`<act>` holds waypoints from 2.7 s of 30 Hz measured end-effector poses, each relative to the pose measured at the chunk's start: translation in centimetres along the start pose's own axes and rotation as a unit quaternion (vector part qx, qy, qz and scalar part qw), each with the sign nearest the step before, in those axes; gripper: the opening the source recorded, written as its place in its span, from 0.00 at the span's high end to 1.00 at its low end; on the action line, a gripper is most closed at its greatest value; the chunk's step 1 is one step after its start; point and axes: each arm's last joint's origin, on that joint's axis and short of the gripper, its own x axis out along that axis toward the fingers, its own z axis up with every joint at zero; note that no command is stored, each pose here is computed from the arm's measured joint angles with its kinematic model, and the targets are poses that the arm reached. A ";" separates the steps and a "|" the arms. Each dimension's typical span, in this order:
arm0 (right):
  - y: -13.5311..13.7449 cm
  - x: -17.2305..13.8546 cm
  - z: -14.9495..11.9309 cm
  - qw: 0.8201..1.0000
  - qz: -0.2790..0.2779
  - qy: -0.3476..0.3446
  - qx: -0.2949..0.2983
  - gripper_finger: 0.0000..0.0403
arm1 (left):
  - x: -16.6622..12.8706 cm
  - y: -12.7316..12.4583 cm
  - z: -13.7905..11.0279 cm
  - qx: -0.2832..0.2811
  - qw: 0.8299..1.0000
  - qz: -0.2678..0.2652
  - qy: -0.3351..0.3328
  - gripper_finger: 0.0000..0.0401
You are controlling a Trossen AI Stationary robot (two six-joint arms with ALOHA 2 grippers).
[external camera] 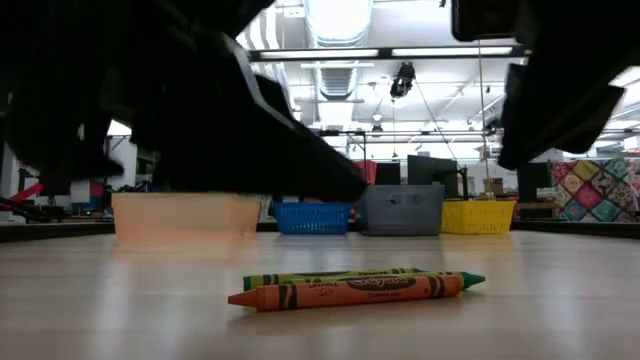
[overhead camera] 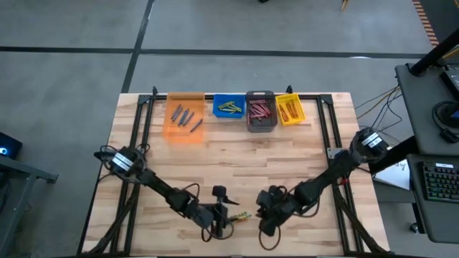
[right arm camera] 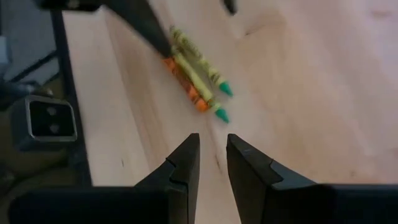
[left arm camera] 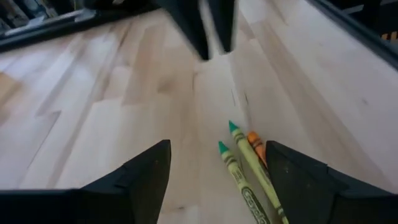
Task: Sort crayons
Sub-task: Put the green crayon into the blue bin
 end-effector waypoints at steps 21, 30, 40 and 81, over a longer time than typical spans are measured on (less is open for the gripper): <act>2.6 3.7 -0.7 0.998 -0.017 0.000 -0.058 0.82 | -0.1 -0.1 -2.6 -0.034 0.998 0.003 0.055 0.41; 3.0 3.4 -0.3 0.998 -0.014 -0.011 -0.057 0.82 | -0.3 0.3 -3.4 -0.031 0.997 0.037 0.068 0.41; 3.0 3.4 -0.3 0.998 -0.014 -0.012 -0.055 0.82 | -1.1 0.6 -2.6 -0.026 0.995 0.044 0.081 0.41; 3.4 3.8 -3.9 0.984 0.060 -0.037 -0.164 0.87 | -0.4 -1.9 -5.6 -0.076 0.993 0.050 0.069 0.51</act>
